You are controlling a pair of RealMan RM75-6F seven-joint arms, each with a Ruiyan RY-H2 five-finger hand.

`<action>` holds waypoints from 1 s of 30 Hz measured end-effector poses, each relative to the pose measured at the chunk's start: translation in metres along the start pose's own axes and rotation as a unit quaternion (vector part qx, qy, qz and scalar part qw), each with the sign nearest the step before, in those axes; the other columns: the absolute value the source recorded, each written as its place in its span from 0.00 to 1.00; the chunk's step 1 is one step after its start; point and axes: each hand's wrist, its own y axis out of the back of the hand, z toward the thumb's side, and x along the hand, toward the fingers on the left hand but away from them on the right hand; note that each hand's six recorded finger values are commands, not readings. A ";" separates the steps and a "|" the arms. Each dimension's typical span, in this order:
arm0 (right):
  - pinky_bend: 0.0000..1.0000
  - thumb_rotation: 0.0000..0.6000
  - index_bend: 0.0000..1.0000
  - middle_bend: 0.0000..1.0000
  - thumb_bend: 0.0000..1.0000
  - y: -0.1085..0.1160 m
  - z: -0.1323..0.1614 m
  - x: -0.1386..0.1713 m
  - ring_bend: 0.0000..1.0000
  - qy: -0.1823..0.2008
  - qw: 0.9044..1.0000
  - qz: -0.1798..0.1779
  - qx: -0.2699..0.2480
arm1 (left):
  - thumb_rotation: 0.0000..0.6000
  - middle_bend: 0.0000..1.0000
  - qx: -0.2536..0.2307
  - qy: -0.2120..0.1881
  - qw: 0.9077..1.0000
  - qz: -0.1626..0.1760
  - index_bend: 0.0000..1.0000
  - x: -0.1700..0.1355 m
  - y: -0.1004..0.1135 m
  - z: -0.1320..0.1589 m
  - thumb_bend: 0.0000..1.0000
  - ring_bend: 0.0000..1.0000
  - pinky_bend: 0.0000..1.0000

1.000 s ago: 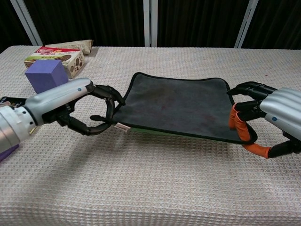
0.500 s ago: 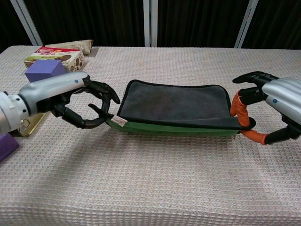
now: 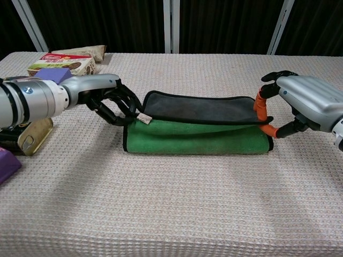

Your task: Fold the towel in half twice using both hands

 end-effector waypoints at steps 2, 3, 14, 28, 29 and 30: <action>0.03 1.00 0.80 0.37 0.43 0.000 0.000 -0.007 0.10 -0.018 1.000 -0.005 -0.005 | 1.00 0.27 0.007 0.009 1.000 0.000 0.68 0.008 0.005 -0.003 0.45 0.19 0.17; 0.03 1.00 0.80 0.37 0.43 0.001 -0.001 -0.010 0.10 -0.024 1.000 -0.008 -0.008 | 1.00 0.27 0.009 0.013 1.000 0.000 0.68 0.011 0.007 -0.004 0.45 0.19 0.17; 0.03 1.00 0.80 0.36 0.43 -0.001 -0.004 -0.048 0.10 -0.059 0.998 -0.013 0.006 | 1.00 0.27 0.021 0.051 0.999 0.000 0.68 0.042 0.025 -0.012 0.45 0.19 0.17; 0.03 1.00 0.79 0.36 0.43 -0.005 -0.008 -0.082 0.10 -0.092 0.996 -0.004 0.010 | 1.00 0.26 0.053 0.083 0.995 0.002 0.63 0.072 0.040 -0.014 0.45 0.19 0.17; 0.03 1.00 0.79 0.36 0.43 -0.005 -0.008 -0.083 0.10 -0.094 0.996 -0.003 0.010 | 1.00 0.26 0.055 0.084 0.995 0.002 0.62 0.073 0.040 -0.014 0.45 0.19 0.17; 0.03 1.00 0.79 0.36 0.43 -0.006 -0.008 -0.084 0.10 -0.095 0.995 -0.002 0.010 | 1.00 0.25 0.057 0.085 0.995 0.003 0.59 0.074 0.040 -0.014 0.45 0.19 0.17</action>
